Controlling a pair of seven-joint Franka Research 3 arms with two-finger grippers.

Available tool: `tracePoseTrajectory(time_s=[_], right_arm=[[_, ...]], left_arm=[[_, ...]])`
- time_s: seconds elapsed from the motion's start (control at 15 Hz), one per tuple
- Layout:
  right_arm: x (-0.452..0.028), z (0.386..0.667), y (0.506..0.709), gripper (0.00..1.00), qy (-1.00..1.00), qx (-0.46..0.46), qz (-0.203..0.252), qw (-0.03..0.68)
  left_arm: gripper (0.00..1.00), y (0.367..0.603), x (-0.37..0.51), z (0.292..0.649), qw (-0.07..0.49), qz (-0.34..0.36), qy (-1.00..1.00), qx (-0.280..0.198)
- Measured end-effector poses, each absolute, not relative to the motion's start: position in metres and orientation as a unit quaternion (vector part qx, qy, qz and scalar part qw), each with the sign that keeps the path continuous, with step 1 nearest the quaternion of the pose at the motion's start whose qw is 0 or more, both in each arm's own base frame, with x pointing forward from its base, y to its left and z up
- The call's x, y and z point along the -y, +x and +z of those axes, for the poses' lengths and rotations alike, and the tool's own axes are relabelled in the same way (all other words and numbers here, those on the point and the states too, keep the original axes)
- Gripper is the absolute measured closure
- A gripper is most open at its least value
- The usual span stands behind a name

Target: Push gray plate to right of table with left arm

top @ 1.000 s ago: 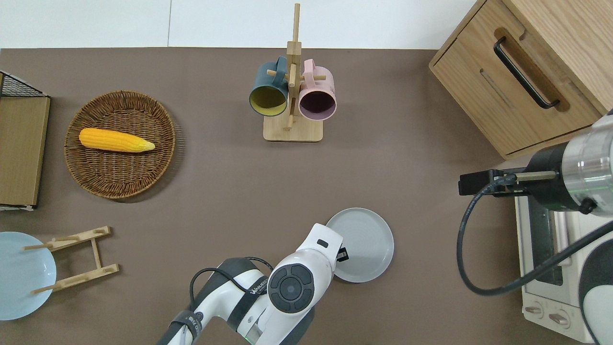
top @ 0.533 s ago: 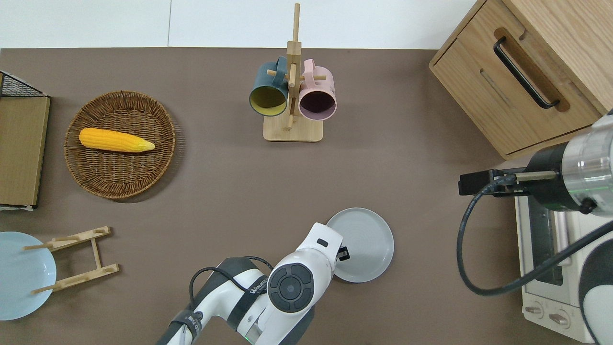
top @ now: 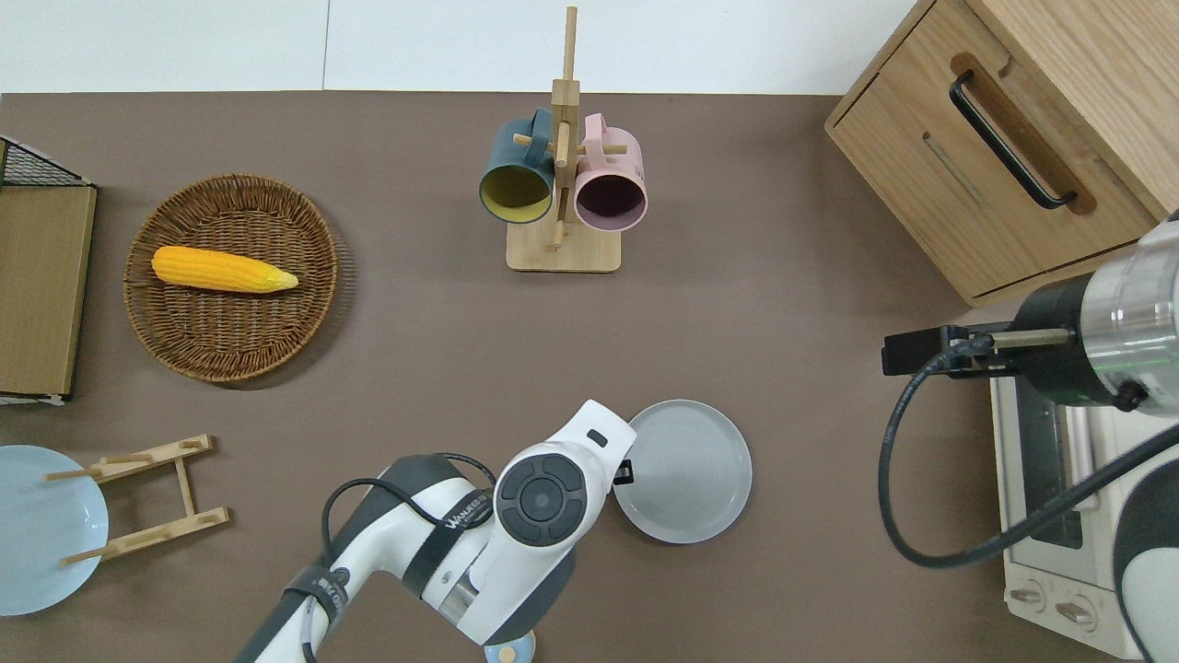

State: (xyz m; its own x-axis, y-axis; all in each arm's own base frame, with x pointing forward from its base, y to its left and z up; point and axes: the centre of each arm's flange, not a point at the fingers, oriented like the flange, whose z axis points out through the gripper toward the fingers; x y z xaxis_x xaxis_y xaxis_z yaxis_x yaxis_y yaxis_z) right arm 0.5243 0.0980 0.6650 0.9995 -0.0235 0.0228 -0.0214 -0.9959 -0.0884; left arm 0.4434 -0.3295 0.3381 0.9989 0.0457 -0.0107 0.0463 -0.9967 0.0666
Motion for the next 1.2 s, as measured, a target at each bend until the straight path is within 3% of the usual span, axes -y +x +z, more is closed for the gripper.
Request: tracePoseTrajectory(time_s=[0.47, 0.87, 1.0, 1.2], right_arm=[[-0.098, 0.665, 0.524, 0.00, -0.999, -0.011, -0.012, 0.044], [-0.098, 0.665, 0.524, 0.00, -0.999, -0.011, -0.012, 0.044], [-0.098, 0.665, 0.524, 0.00, -0.999, -0.011, -0.012, 0.044], [-0.098, 0.665, 0.524, 0.00, -0.999, -0.011, -0.012, 0.044]], left_arm=[[0.00, 0.495, 0.186, 0.386, 0.005, -0.023, 1.000, 0.008], [0.00, 0.502, 0.059, 0.428, -0.005, -0.042, 0.999, 0.029], [0.00, 0.501, 0.040, 0.454, -0.007, -0.051, 0.998, 0.027], [0.00, 0.505, 0.013, 0.528, -0.003, -0.055, 0.998, 0.014]])
